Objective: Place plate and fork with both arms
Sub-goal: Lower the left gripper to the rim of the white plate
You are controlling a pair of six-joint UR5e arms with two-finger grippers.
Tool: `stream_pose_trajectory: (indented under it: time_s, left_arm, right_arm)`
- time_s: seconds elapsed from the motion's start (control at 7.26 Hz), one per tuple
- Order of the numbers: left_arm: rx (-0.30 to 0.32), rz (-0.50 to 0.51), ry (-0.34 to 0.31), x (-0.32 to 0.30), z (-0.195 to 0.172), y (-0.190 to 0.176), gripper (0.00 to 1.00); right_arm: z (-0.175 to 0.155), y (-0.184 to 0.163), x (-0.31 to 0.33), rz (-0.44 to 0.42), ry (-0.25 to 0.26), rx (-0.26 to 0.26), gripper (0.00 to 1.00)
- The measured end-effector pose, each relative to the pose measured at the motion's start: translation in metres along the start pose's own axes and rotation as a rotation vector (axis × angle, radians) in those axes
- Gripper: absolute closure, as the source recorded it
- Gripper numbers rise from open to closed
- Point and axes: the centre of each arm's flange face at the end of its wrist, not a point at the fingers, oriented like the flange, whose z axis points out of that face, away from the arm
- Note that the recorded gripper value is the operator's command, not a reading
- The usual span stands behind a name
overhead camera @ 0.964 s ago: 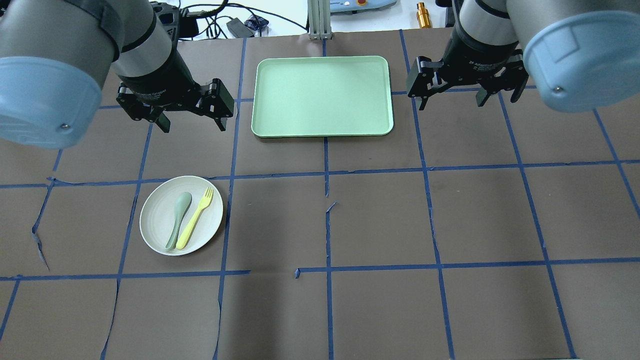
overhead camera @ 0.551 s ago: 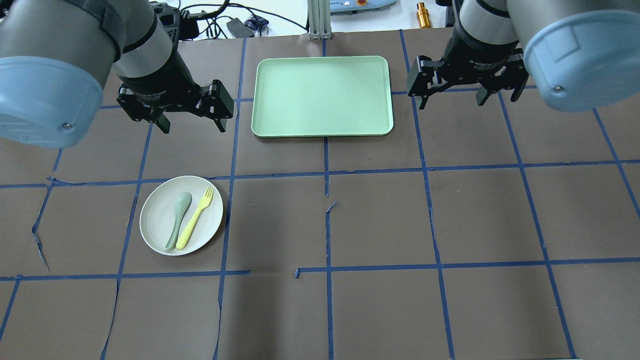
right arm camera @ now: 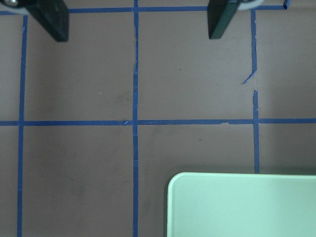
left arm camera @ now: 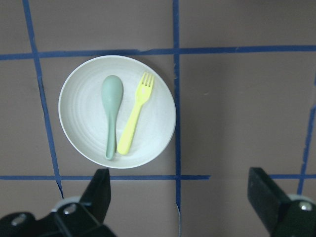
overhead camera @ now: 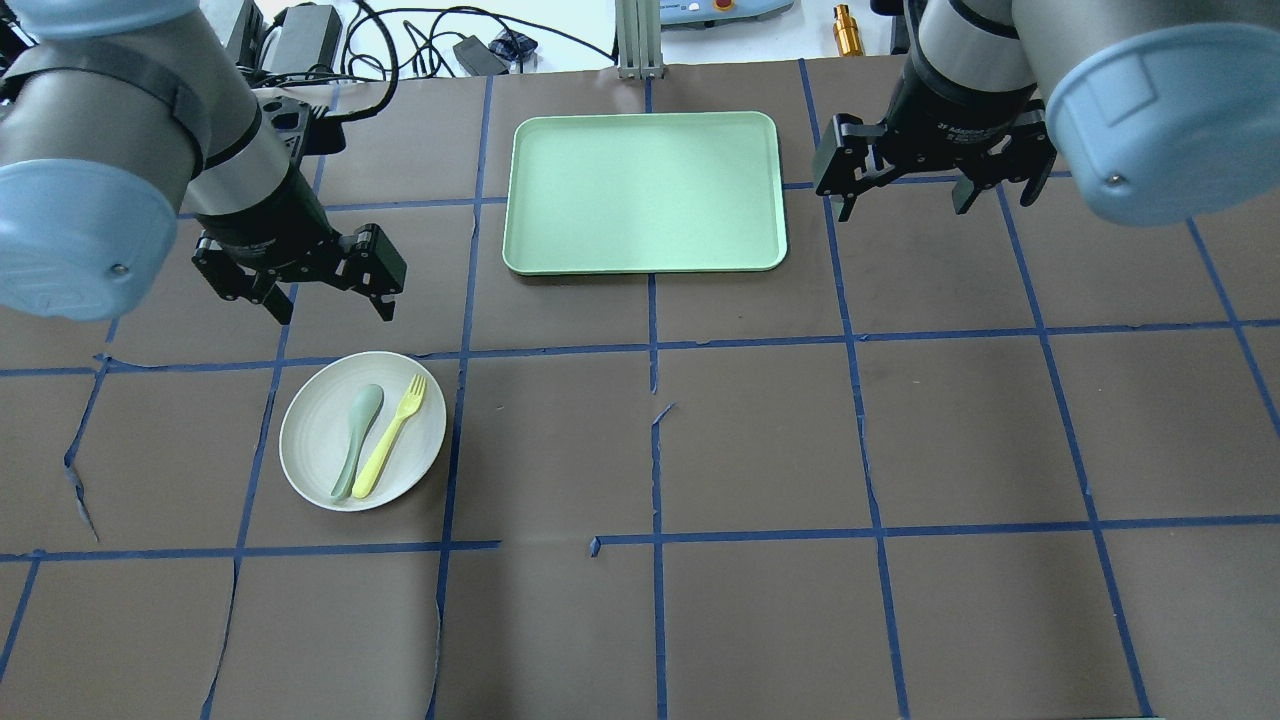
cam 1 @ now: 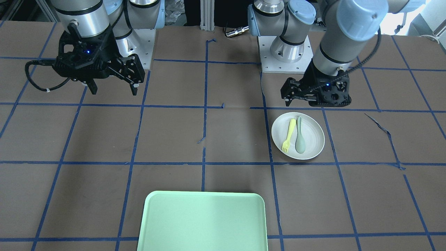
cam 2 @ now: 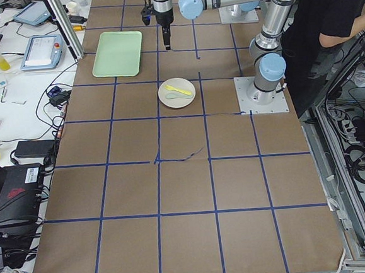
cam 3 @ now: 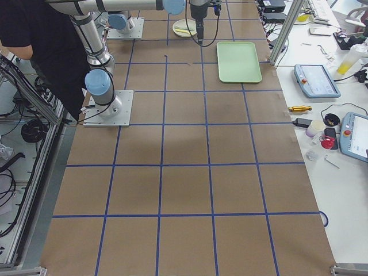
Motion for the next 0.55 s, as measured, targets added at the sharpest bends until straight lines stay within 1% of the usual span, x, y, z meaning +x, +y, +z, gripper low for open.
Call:
stream_pose_trajectory:
  time_s: [0.14, 0.28, 0.41, 0.55]
  left_arm:
    - [-0.022, -0.009, 0.009, -0.029, 0.025, -0.003, 0.08]
    - [-0.021, 0.008, 0.012, -0.053, 0.056, -0.006, 0.08]
    - [-0.002, 0.02, 0.014, -0.077, 0.091, -0.006, 0.08]
    - [0.014, 0.018, 0.017, -0.101, 0.125, -0.001, 0.1]
  right_arm:
    - [0.0, 0.0, 0.0, 0.0, 0.0, -0.001, 0.0]
    - [0.001, 0.0, 0.0, 0.0, 0.001, -0.002, 0.0]
    - [0.001, 0.0, 0.0, 0.0, 0.001, -0.002, 0.0]
    - [0.001, 0.0, 0.0, 0.0, 0.001, -0.003, 0.0]
